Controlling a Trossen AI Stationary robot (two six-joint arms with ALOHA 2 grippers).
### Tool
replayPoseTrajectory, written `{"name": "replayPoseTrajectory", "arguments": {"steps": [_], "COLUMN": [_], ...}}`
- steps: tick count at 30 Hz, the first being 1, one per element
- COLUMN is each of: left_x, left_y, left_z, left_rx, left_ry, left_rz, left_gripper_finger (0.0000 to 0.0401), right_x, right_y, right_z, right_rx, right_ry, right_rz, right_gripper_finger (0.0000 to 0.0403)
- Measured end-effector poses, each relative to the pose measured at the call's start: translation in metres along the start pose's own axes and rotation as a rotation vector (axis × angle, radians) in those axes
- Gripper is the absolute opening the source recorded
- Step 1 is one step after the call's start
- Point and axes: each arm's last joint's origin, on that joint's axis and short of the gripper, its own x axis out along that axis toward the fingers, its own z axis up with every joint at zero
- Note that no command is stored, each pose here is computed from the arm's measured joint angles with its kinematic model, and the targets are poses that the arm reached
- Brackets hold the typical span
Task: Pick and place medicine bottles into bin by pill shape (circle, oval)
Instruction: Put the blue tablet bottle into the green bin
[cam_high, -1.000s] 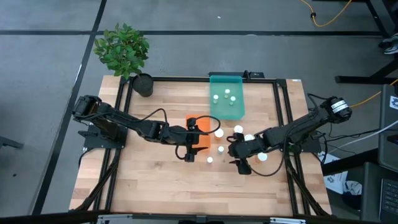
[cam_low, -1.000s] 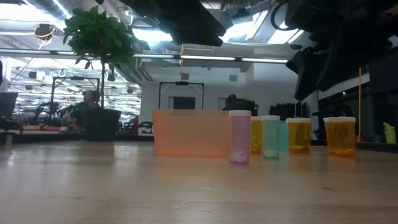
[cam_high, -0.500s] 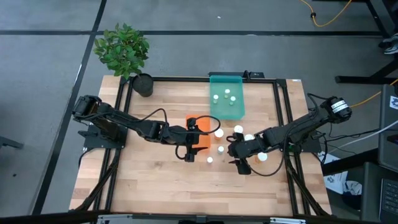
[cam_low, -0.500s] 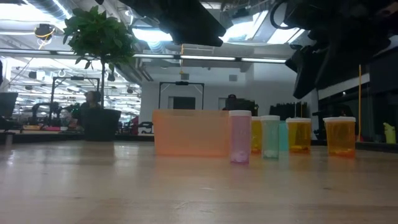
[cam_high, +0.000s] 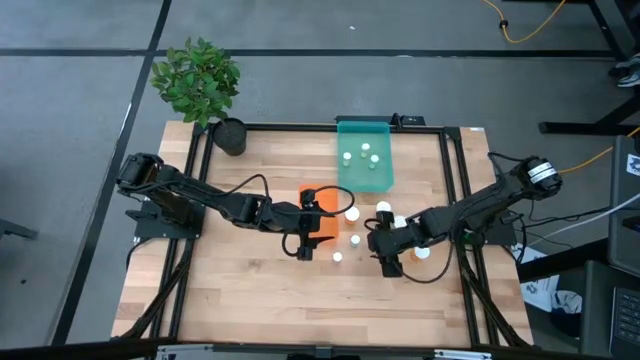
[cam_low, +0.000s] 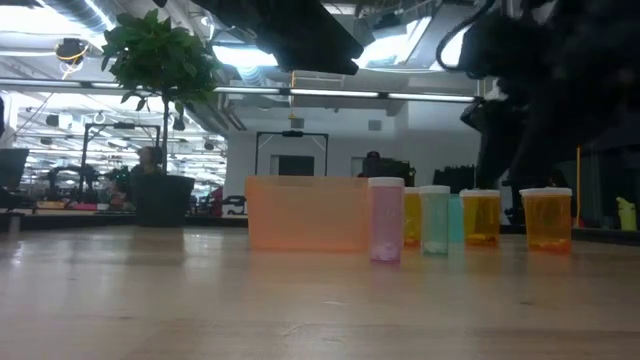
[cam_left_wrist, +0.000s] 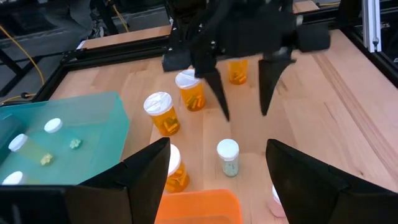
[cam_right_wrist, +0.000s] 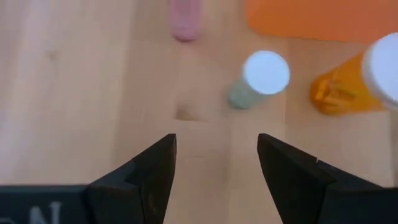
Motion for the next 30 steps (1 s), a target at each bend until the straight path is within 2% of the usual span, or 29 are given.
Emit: {"name": "replayPoseTrajectory", "arguments": {"steps": [6, 10, 24, 30], "left_x": [0.000, 0.000, 0.000, 0.000], "left_y": [0.000, 0.000, 0.000, 0.000], "left_z": [0.000, 0.000, 0.000, 0.000], "left_rx": [0.000, 0.000, 0.000, 0.000], "left_ry": [0.000, 0.000, 0.000, 0.000], "left_rz": [0.000, 0.000, 0.000, 0.000], "left_gripper_finger": [0.0257, 0.0257, 0.0257, 0.0257], "right_x": [0.019, 0.028, 0.032, 0.032], "right_y": [-0.013, -0.020, -0.022, -0.022], "right_z": [0.004, 0.008, 0.019, 0.018], "right_rx": [0.022, 0.050, 0.031, 0.035], "right_ry": [-0.007, -0.023, -0.124, -0.124], "right_rz": [-0.091, -0.050, -0.047, -0.045], "right_gripper_finger": [0.0226, 0.0226, 0.0226, 0.0208]}}
